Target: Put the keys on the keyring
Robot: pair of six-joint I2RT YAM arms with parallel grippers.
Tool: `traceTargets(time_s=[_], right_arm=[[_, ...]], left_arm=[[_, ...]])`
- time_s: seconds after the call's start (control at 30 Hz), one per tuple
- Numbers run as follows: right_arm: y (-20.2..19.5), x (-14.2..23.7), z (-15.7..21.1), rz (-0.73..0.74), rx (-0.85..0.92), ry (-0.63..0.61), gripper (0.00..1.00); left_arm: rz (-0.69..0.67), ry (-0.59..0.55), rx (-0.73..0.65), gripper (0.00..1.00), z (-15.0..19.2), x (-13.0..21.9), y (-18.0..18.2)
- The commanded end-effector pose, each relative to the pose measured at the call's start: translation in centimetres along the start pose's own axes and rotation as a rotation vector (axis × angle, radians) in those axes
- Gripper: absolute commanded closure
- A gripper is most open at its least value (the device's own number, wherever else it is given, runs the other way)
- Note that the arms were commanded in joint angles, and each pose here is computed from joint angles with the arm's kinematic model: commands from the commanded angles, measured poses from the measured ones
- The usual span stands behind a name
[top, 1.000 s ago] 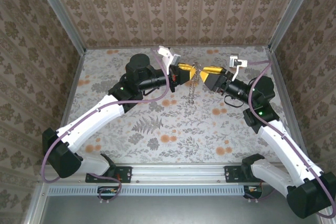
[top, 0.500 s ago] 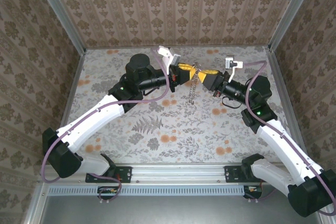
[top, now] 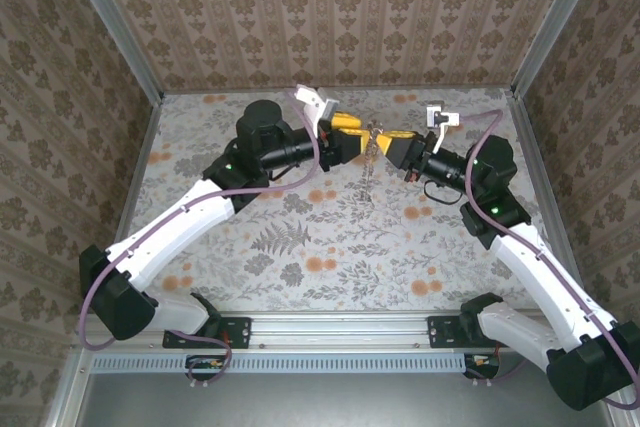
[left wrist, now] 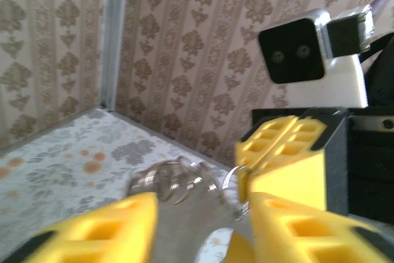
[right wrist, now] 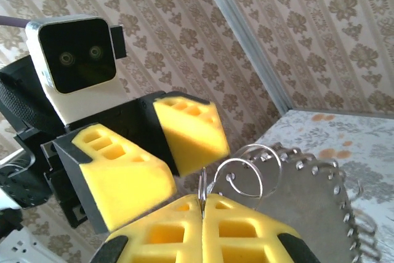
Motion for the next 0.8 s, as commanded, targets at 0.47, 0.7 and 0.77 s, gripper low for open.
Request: traceTargets(time_s=[0.47,0.7,0.77], right_arm=[[0.8,-2.7,-1.9,-0.115,0.178,0.230,1.00],[-0.1,-4.4,-2.4,-0.162,0.157,0.284,1.00],[-0.2,-4.7,-2.4,-0.179,0.147,0.304,1.00]], left_arm=[[0.333,0.095,-0.050,0.41,-2.6,3.6,1.0],[0.399,0.129,-0.057,0.49,-2.0,3.3,2.1],[0.399,0.129,-0.048,0.50,-1.9,3.3,2.8]])
Point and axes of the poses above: each hand's point on the last joint's axis, 136 mm out from that joint toward the fingers, its own x axis back along the fingers, its own y axis along the line the jaws close on, z = x × y, the point moved 6 cm from there along x, back along the fingers, and after that the axes turned 11 degrees about -x, right-handed, at the moved point
